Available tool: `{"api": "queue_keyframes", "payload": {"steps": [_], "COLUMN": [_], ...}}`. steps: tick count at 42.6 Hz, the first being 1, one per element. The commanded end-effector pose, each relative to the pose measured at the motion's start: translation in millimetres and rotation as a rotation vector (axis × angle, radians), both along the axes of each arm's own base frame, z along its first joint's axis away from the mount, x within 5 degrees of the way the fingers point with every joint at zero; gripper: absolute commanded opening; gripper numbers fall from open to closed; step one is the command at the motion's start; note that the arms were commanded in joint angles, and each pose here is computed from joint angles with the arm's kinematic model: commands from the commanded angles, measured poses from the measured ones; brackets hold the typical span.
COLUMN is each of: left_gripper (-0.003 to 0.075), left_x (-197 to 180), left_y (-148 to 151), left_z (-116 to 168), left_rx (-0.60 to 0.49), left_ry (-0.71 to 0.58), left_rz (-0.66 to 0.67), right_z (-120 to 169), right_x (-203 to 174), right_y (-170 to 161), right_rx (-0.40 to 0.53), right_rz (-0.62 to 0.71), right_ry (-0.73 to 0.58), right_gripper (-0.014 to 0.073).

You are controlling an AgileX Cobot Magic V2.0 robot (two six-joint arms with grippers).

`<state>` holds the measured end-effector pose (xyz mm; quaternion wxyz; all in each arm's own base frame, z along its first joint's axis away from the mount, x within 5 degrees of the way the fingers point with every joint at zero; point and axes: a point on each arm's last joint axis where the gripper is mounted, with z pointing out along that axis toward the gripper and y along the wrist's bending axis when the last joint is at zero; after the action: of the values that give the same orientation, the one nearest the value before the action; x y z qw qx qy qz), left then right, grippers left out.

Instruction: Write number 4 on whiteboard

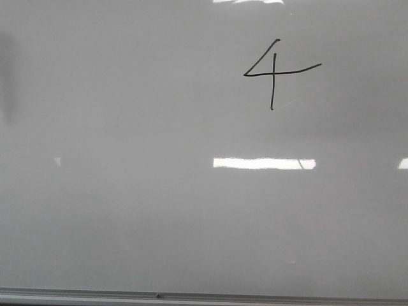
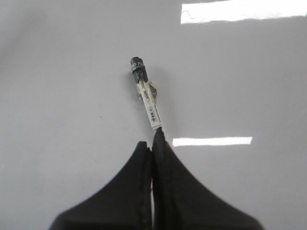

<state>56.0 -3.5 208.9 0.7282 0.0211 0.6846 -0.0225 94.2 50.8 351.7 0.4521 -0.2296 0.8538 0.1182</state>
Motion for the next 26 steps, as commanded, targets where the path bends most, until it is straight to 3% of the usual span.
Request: {"api": "queue_keyframes", "payload": {"steps": [1,26], "left_gripper": [-0.0020,-0.0020], "left_x": [-2.7,-2.7], "left_y": [0.5,1.5], "left_z": [10.5,10.9], "left_rx": [-0.026,-0.025], "left_ry": [-0.129,-0.139], "left_rz": [0.004,0.022], "right_z": [13.4,12.8], "right_x": [2.3,2.3], "right_y": [-0.3,-0.3], "right_rx": [0.039,0.036], "right_rz": [-0.013,-0.013], "right_ry": [-0.086,-0.080], "right_gripper": [-0.0069,-0.0069]}}
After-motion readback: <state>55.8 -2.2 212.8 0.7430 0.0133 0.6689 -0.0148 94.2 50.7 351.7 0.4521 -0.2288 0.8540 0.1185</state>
